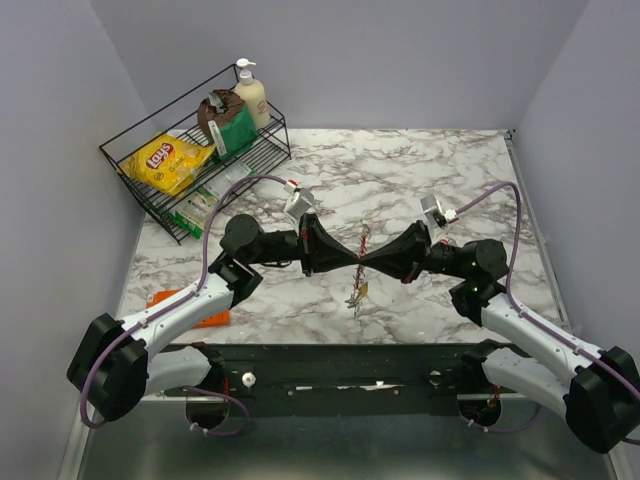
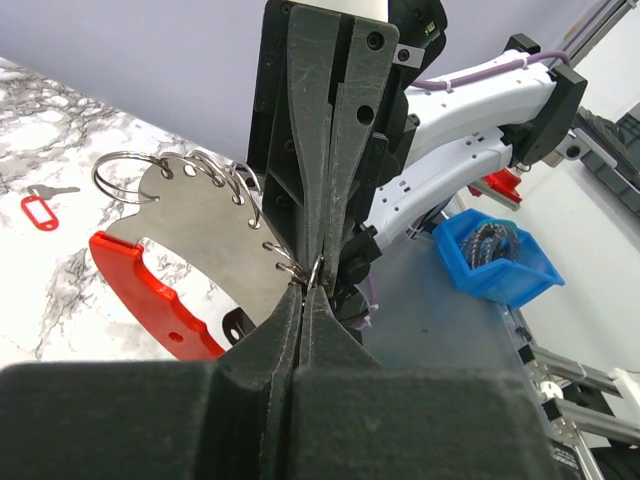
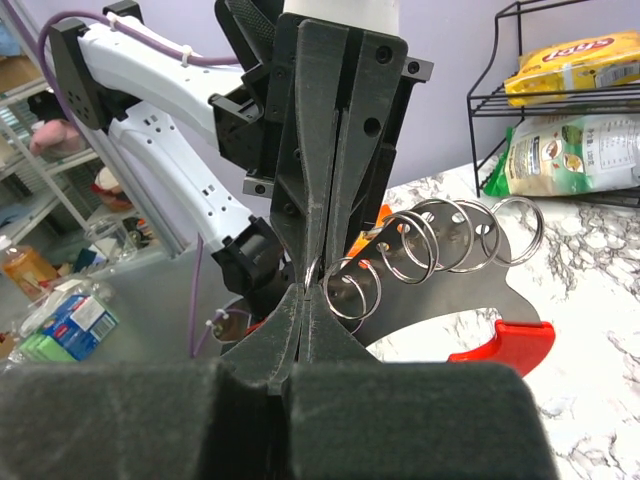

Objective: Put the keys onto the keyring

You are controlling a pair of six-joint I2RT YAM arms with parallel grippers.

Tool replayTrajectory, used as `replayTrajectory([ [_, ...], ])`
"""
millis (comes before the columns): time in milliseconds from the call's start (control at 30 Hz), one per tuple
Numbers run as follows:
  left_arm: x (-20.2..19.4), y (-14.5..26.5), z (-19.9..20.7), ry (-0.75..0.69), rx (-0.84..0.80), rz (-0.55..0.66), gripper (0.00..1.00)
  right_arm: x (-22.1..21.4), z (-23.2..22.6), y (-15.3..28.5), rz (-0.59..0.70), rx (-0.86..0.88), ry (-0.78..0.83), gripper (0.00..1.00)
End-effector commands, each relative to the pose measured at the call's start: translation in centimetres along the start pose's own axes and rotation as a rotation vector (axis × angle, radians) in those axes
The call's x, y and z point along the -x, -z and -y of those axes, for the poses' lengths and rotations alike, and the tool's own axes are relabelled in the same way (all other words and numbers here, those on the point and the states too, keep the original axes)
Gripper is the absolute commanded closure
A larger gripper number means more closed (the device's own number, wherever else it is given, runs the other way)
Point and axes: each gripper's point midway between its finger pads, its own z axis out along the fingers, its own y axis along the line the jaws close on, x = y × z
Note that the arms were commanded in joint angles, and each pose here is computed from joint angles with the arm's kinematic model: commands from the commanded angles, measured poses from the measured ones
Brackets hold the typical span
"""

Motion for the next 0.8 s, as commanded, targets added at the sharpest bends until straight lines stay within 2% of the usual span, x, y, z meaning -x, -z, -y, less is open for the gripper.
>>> replayTrajectory([
  [0,1.3,-0.7,1.6,-0.053,-0.049,0.021,1.0,0.4,-0.1,0.0,0.031,-0.011,0.033,0.99],
  [67,1.2,-0.6,1.5,-0.049,-0.026,0.011,1.0,0.5,-0.2,0.0,0.03,-0.011,0.038,0.98],
  [167,0.7,-0.2,0.5,-0.062,0.054,-0.028,1.0,0.9,-0.4,0.0,0.02,-0.013,0.059,0.75],
  [200,0.5,-0.1,0.2,-0.069,0.08,-0.044,1.0,0.6,0.0,0.0,0.0,-0.03,0.063,0.61],
  [233,0.6,0.2,-0.1,-0.117,0.103,-0.057,1.0,0.6,0.0,0.1,-0.007,-0.038,0.068,0.56],
  [300,-0.2,0.7,-1.1,-0.094,0.181,-0.113,1.0,1.0,0.2,0.2,-0.023,-0.068,0.106,0.42],
  [500,-1.2,2.0,-2.4,-0.14,0.321,-0.23,1.0,2.6,0.1,0.6,-0.051,-0.121,0.218,0.27],
  [633,-1.7,2.4,-3.1,-0.212,0.407,-0.279,1.0,3.0,0.0,0.6,-0.099,-0.111,0.275,0.25],
  [767,-2.3,2.6,-2.8,-0.284,0.423,-0.321,1.0,2.3,-0.4,0.2,-0.175,-0.048,0.281,0.26],
])
